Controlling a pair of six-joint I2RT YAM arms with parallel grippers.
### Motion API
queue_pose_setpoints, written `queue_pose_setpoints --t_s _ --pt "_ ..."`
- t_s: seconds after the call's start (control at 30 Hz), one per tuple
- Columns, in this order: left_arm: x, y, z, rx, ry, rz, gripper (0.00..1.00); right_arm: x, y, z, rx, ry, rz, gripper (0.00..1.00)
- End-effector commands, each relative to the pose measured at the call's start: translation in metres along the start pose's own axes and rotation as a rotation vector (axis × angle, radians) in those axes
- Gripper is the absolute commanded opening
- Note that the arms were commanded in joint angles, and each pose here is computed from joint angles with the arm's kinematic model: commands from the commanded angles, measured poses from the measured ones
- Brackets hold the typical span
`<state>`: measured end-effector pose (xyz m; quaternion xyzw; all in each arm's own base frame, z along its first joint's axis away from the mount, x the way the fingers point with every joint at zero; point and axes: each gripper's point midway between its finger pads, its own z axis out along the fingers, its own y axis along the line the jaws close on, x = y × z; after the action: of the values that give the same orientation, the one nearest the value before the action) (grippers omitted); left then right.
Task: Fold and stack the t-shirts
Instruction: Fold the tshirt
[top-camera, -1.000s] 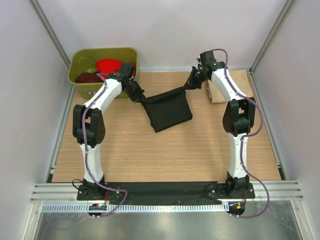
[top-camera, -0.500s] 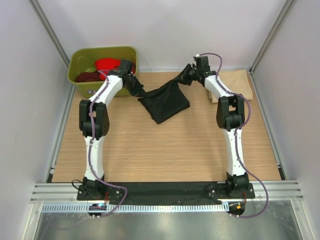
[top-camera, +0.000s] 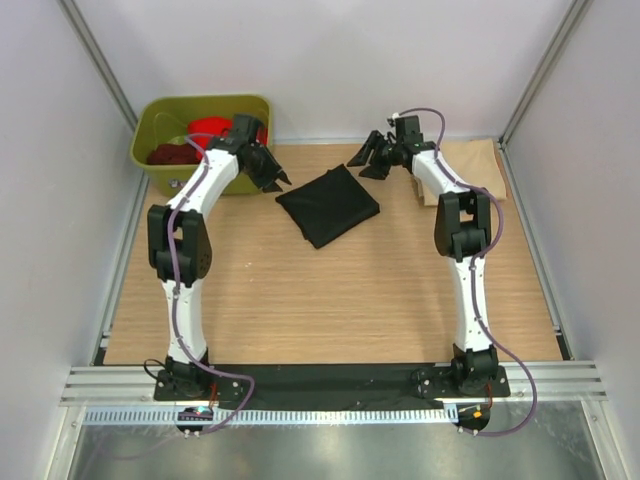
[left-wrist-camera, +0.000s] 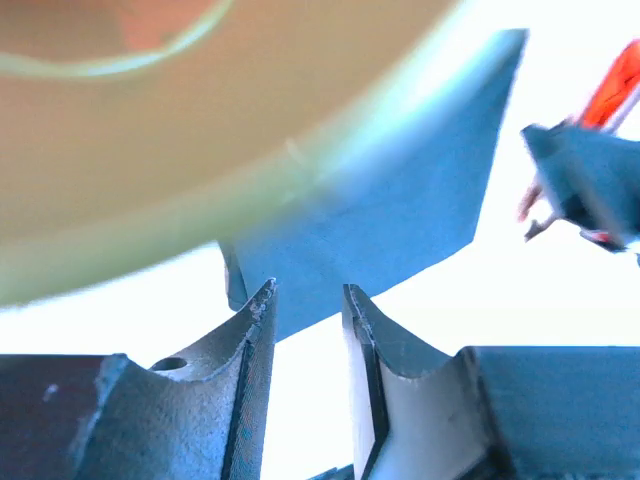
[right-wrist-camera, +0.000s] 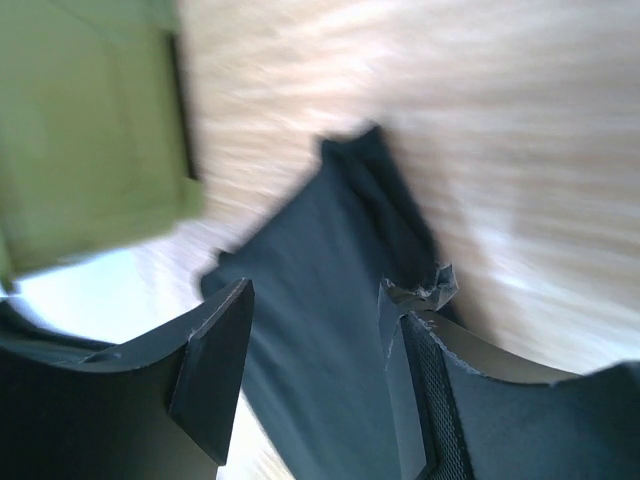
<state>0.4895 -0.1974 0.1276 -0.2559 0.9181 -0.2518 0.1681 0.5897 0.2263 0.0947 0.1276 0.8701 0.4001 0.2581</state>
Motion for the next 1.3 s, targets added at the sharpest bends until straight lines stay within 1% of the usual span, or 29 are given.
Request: queue_pose_setpoints --t_s 0.0,0.13,0.23,0.27,0.33,0.4,0.47,0.5,0.53,0.57,0.6,0.63,0.67,0.7,0.73,0.77,0.83,0.87,0.9,0.93,0.97,1.0,1.03,1.07,1.17,1.23,1.27 --pt "-0.047 -0.035 -0.065 0.118 -0.233 0.051 0.34 -0.003 -0.001 -0.040 0.076 0.018 -0.143 0.60" --pt "-0.024 -0.031 -0.076 0.122 -0.201 0.070 0.33 0.017 -0.030 -0.048 0.126 0.121 -0.172 0.62" --pt "-0.002 -0.031 -0.083 0.130 -0.170 0.111 0.33 0.036 -0.034 -0.046 0.066 0.187 -0.160 0.63" --pt "0.002 -0.029 -0.084 0.128 -0.163 0.125 0.33 0.047 -0.041 -0.044 0.071 0.210 -0.139 0.63" --pt "0.014 -0.031 -0.092 0.148 -0.144 0.137 0.33 0.053 -0.045 -0.044 0.077 0.220 -0.136 0.63" --pt "0.025 -0.024 -0.093 0.142 -0.118 0.150 0.33 0.062 -0.048 -0.048 0.103 0.238 -0.136 0.62" --pt "0.038 -0.015 -0.099 0.129 -0.098 0.162 0.34 0.069 -0.049 -0.051 0.129 0.240 -0.149 0.59" --pt "0.045 -0.010 -0.100 0.117 -0.082 0.166 0.34 0.077 -0.049 -0.059 0.146 0.249 -0.147 0.56" --pt "0.051 -0.005 -0.101 0.116 -0.063 0.165 0.34 0.081 -0.049 -0.063 0.154 0.249 -0.135 0.49" --pt "0.062 0.002 -0.105 0.109 -0.049 0.164 0.34 0.099 -0.061 -0.067 0.170 0.283 -0.103 0.47" --pt "0.069 0.007 -0.105 0.104 -0.037 0.172 0.34 0.097 -0.050 -0.077 0.158 0.261 -0.116 0.44" --pt "0.074 0.010 -0.107 0.100 -0.036 0.177 0.34 0.102 -0.052 -0.082 0.167 0.264 -0.110 0.39" --pt "0.081 0.011 -0.113 0.101 -0.044 0.195 0.34 0.116 -0.060 -0.087 0.193 0.282 -0.083 0.36" --pt "0.091 0.028 -0.106 0.063 -0.022 0.202 0.34 0.117 -0.054 -0.096 0.200 0.269 -0.081 0.26" --pt "0.098 0.034 -0.105 0.043 -0.017 0.216 0.35 0.123 -0.054 -0.099 0.208 0.269 -0.064 0.22" --pt "0.110 0.039 -0.101 0.019 -0.003 0.246 0.35 0.147 -0.062 -0.103 0.208 0.308 -0.001 0.20" --pt "0.133 0.057 -0.095 -0.024 0.048 0.268 0.35 0.154 -0.052 -0.110 0.179 0.286 0.000 0.14" --pt "0.144 0.059 -0.094 -0.028 0.064 0.278 0.35 0.175 -0.064 -0.115 0.209 0.320 0.045 0.12" --pt "0.149 0.060 -0.099 -0.021 0.061 0.275 0.35 0.185 -0.068 -0.122 0.240 0.332 0.057 0.10" --pt "0.159 0.071 -0.094 -0.030 0.077 0.250 0.35 0.191 -0.067 -0.133 0.264 0.331 0.056 0.10" --pt "0.164 0.072 -0.095 -0.020 0.078 0.244 0.36 0.213 -0.079 -0.143 0.301 0.366 0.090 0.09" --pt "0.166 0.069 -0.101 0.010 0.065 0.243 0.36 0.223 -0.081 -0.151 0.309 0.379 0.105 0.09" --pt "0.170 0.074 -0.100 0.000 0.073 0.245 0.36 0.232 -0.083 -0.158 0.314 0.387 0.109 0.09" --pt "0.173 0.073 -0.102 0.002 0.073 0.264 0.36 0.245 -0.084 -0.172 0.318 0.388 0.108 0.10" --pt "0.181 0.074 -0.103 -0.019 0.087 0.321 0.36 0.259 -0.082 -0.195 0.316 0.372 0.101 0.12" --pt "0.184 0.070 -0.098 -0.007 0.103 0.333 0.36 0.260 -0.083 -0.207 0.357 0.348 0.088 0.23" --pt "0.184 0.063 -0.096 0.014 0.104 0.342 0.36 0.252 -0.076 -0.213 0.358 0.312 0.069 0.30"
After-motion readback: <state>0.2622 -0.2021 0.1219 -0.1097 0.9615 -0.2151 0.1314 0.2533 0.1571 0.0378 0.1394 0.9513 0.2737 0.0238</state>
